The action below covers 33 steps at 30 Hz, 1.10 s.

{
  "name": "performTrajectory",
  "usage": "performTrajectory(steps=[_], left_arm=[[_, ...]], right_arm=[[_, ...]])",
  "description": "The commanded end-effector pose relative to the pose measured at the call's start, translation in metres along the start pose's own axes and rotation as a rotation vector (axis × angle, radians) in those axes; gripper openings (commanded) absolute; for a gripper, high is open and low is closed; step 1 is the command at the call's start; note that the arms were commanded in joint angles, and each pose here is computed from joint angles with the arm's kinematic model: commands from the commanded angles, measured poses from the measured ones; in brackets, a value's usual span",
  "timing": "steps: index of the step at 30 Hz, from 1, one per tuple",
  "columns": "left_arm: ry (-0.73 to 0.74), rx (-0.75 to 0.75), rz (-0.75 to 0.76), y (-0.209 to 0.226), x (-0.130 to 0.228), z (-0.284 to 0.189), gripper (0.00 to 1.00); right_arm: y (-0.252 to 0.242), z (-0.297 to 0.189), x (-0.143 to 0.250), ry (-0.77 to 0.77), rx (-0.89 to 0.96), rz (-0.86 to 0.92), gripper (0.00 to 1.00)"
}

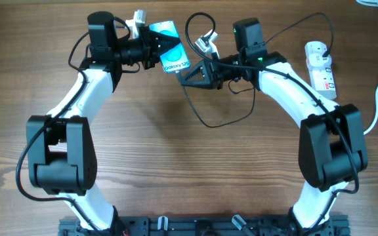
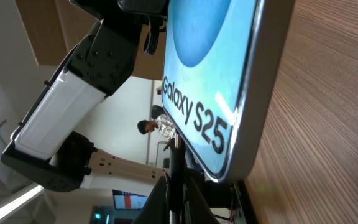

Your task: Plug charger to phone and switch on socket

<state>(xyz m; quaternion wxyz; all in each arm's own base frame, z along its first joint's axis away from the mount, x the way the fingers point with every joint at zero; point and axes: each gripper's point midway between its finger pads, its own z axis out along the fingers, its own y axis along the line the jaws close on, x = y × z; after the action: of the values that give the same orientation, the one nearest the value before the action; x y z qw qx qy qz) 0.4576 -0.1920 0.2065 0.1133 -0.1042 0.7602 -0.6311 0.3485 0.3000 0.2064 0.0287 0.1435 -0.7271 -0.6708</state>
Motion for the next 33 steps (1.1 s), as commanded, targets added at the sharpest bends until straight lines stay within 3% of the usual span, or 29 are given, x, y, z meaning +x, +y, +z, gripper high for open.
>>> performTrajectory(steps=[1, 25, 29, 33], left_arm=[[0.032, 0.028, 0.010, -0.011, 0.004, 0.000, 0.04], [0.036, 0.054, -0.002, -0.016, 0.001, -0.009, 0.04], [-0.041, 0.039, -0.107, -0.010, -0.019, -0.025, 0.04], [-0.025, 0.005, -0.242, 0.004, -0.013, -0.028, 0.04]], right_arm=[[0.008, -0.002, -0.002, -0.017, 0.014, -0.016, 0.04], [0.013, -0.004, -0.021, -0.072, 0.030, -0.006, 0.04], [0.020, -0.003, -0.015, -0.037, -0.007, 0.001, 0.04], [0.023, -0.003, -0.013, -0.022, -0.021, -0.004, 0.04]])
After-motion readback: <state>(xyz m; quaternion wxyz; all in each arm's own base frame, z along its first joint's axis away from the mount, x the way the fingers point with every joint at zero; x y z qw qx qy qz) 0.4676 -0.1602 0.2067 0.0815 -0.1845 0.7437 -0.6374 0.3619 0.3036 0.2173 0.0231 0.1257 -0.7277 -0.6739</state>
